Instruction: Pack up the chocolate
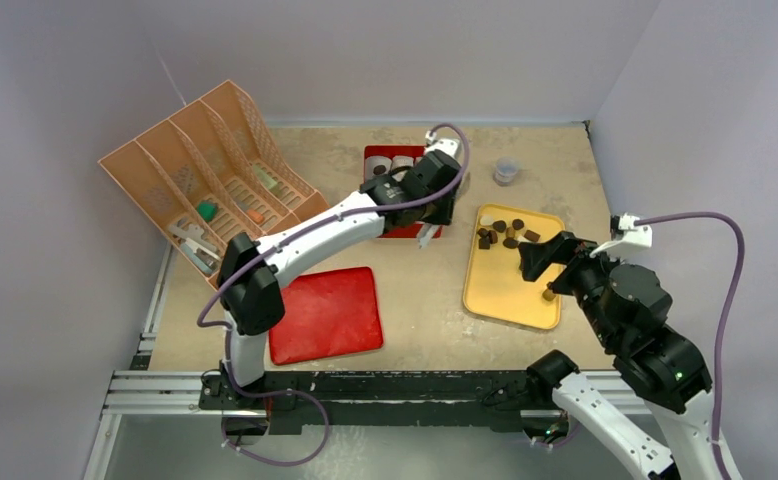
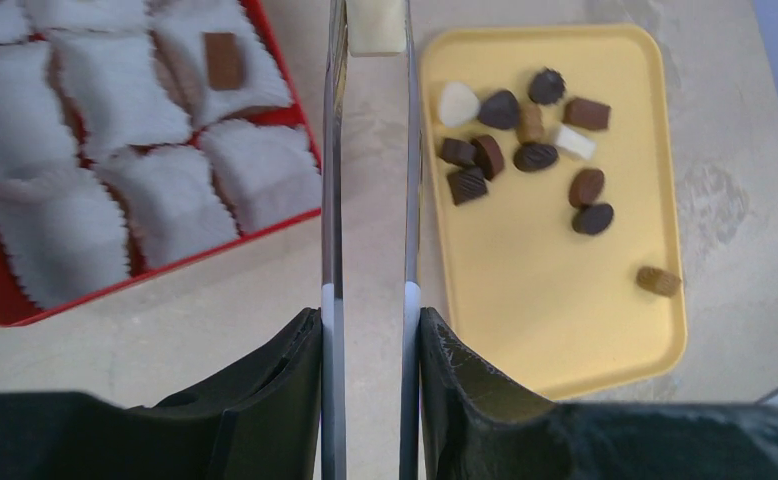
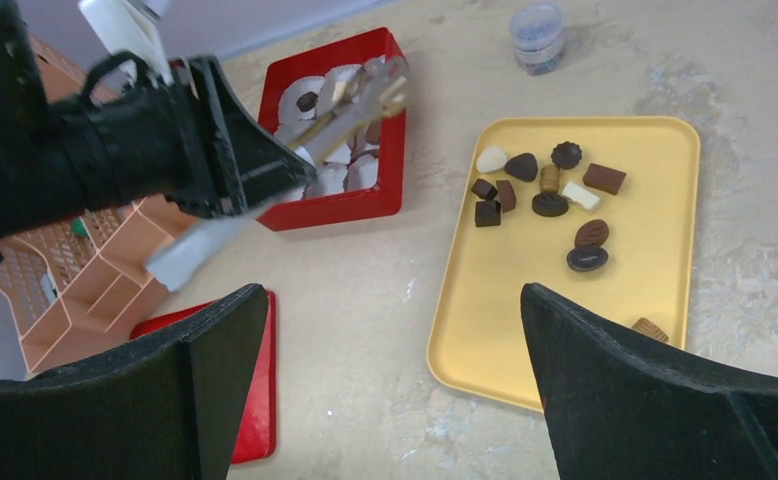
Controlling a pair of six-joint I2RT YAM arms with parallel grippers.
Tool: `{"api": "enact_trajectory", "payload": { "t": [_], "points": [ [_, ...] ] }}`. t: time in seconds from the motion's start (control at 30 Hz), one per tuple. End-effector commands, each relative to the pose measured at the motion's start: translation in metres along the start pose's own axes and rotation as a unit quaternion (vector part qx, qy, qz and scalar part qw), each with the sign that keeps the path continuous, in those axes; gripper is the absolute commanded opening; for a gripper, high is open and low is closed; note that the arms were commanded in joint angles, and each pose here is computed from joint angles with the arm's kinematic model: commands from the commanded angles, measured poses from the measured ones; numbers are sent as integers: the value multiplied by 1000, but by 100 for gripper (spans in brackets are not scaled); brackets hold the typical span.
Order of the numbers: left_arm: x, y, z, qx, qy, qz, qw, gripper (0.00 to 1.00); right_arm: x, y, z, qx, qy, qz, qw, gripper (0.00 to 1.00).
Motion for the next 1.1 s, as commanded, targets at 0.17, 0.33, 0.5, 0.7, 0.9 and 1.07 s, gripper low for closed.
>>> {"api": "enact_trajectory", "payload": {
  "t": [0.17, 0.33, 0.5, 0.7, 0.9, 1.07],
  "points": [
    [-41, 75, -28, -97, -49, -62, 992, 20, -12, 12, 5, -22, -12, -1, 1000, 99],
    [-30, 100, -12, -124, -22, -76, 989, 20, -14, 11, 5, -18, -14, -9, 1000, 99],
    [-21, 118, 5, -148, 1, -80, 986, 20, -16, 10, 5, -13, -17, -13, 1000, 99],
    [-17, 127, 18, -153, 13, -79, 985, 21, -18, 11, 4, -14, -18, -12, 1000, 99],
    [-15, 128, 26, -156, 21, -80, 984, 22, -20, 9, 3, -8, -20, -19, 1000, 99],
    [-12, 128, 33, -155, 30, -77, 984, 23, -22, 9, 2, -7, -24, -19, 1000, 99]
  ]
}}
Point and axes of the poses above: each gripper's point midway between its finger pads, its own z axis out along the fingers, its own y axis along the line the jaws close on, x = y × z, the point moved 5 cm from there along -z, back along the fingers, and after that the axes turned 1 degree about -z, right-handed, at the moved point
